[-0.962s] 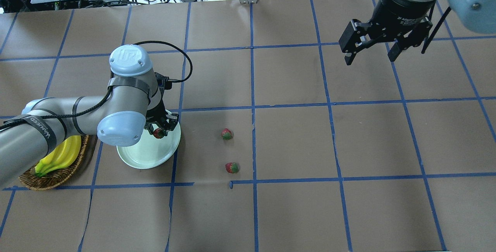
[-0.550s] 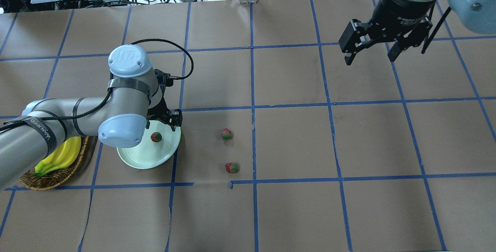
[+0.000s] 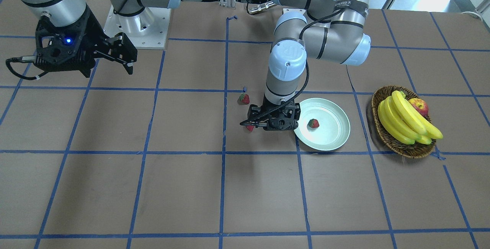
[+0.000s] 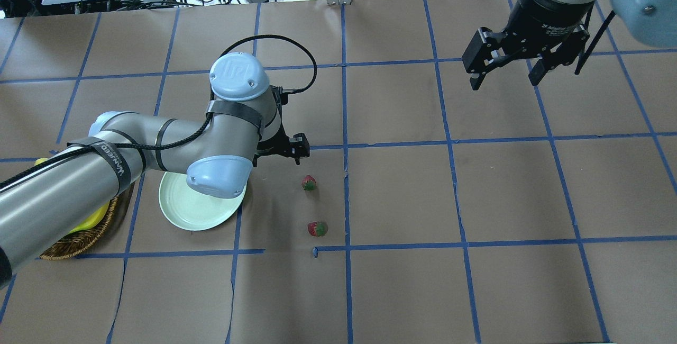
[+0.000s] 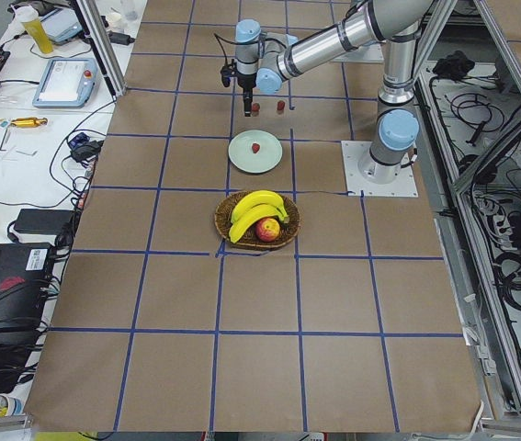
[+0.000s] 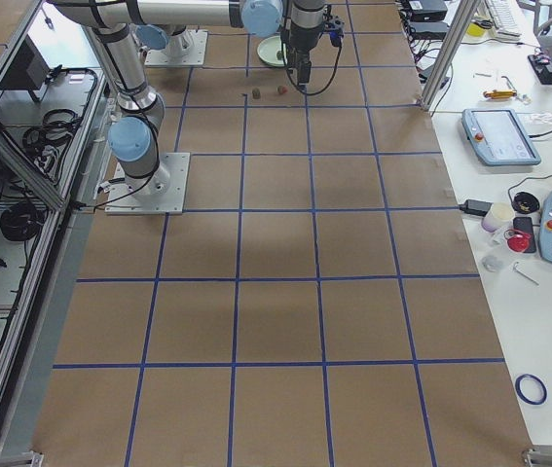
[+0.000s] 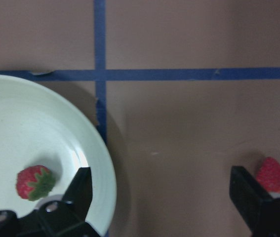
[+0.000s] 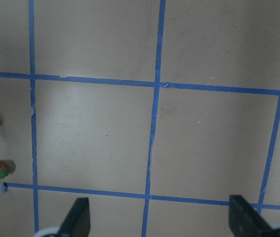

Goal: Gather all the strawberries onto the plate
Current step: 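Move the left gripper to the second strawberry and grasp it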

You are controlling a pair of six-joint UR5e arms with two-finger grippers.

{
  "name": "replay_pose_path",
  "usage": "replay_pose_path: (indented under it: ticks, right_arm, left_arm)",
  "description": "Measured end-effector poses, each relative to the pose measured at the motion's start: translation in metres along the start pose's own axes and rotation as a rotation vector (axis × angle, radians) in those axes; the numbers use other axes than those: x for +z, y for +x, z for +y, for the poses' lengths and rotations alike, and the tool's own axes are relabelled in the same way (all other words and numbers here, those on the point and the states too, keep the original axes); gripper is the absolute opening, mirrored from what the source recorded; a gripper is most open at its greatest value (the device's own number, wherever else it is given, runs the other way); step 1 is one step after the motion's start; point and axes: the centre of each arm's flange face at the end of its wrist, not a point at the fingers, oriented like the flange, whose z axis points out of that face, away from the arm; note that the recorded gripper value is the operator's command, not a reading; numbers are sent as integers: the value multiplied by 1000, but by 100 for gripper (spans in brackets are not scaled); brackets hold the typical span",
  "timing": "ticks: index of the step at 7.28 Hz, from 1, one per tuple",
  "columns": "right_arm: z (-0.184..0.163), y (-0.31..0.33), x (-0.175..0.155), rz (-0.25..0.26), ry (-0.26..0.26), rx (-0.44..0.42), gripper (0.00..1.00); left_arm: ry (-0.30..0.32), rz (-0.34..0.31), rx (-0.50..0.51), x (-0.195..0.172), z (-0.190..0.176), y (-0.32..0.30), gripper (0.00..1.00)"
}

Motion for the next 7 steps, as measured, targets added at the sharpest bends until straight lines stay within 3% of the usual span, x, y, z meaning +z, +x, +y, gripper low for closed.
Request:
replay_pose_path:
  ticks: [4, 7]
  right_arm:
    - [1, -3, 2, 1, -3, -6, 100]
    - [1, -4, 2, 1, -4, -7, 100]
  left_arm:
    - [-33, 14, -12, 38, 12, 35, 55]
    - [-49, 7, -8, 49, 14, 37, 10]
